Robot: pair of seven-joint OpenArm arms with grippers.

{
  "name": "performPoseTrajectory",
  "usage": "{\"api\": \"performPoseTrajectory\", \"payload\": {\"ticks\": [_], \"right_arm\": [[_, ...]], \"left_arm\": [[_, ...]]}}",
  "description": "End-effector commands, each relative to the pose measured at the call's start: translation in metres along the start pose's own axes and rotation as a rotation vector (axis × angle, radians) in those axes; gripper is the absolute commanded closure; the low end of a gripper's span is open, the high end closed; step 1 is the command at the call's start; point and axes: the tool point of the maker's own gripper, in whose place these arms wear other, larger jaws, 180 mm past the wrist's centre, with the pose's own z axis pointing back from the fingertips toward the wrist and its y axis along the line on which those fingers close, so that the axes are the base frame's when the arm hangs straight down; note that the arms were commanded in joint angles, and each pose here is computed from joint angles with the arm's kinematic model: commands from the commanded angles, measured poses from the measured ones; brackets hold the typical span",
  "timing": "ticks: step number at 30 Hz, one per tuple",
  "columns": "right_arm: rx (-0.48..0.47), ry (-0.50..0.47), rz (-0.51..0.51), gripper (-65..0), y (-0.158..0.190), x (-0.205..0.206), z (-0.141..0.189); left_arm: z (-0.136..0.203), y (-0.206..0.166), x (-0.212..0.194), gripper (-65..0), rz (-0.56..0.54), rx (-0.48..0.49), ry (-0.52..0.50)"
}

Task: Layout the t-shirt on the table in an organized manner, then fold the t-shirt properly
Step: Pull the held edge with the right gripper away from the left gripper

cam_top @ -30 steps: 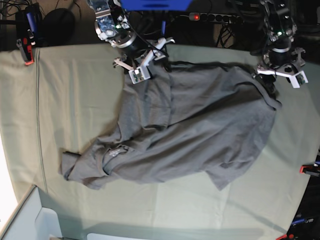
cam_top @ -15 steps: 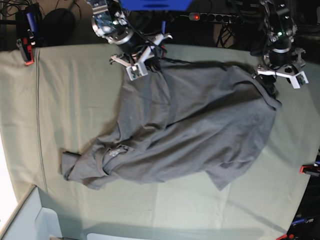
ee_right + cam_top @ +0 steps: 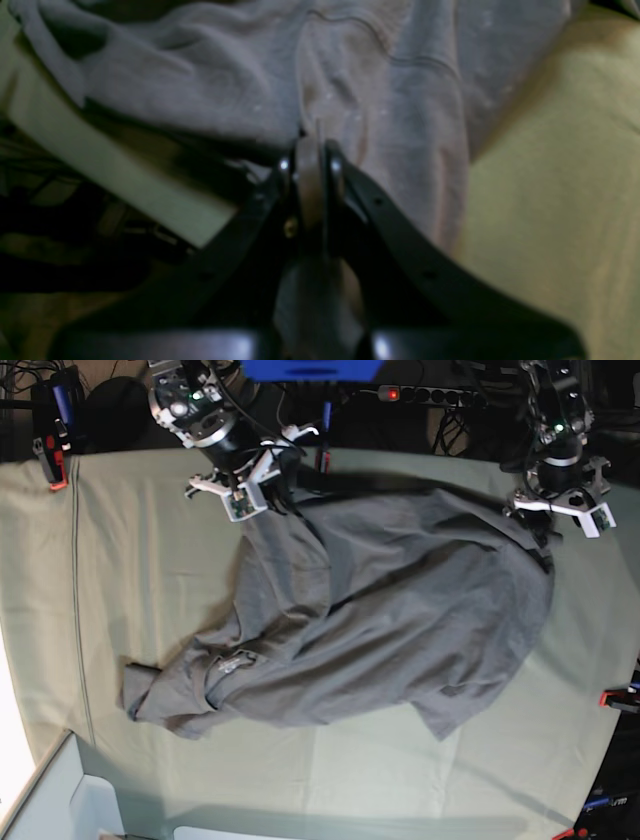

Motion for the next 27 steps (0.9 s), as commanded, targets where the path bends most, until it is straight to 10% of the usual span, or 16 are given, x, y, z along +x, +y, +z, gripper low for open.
{"api": "performPoseTrajectory", "payload": {"ticks": [1, 10, 19, 27], "right_arm": [[-0.004, -0.032, -0.007, 0.0, -0.001, 0.008, 0.001], [0.002, 0.002, 0.005, 0.0, -0.003, -0.004, 0.007], [0.005, 0.042, -0.014, -22.3, -0.002, -0.021, 0.003], [0.008, -0.015, -0.042, -28.1, 0.006, 0.001, -0.009]], "left_arm": [[0.0, 0.0, 0.012, -41.9, -0.005, -0.004, -0.043], [-0.005, 0.005, -0.011, -41.8, 0.005, 0.008, 0.014], [-0.006, 0.004, -0.008, -41.8, 0.002, 0.007, 0.009], [-0.006, 0.003, -0.007, -41.8, 0.002, 0.006, 0.006]]}}
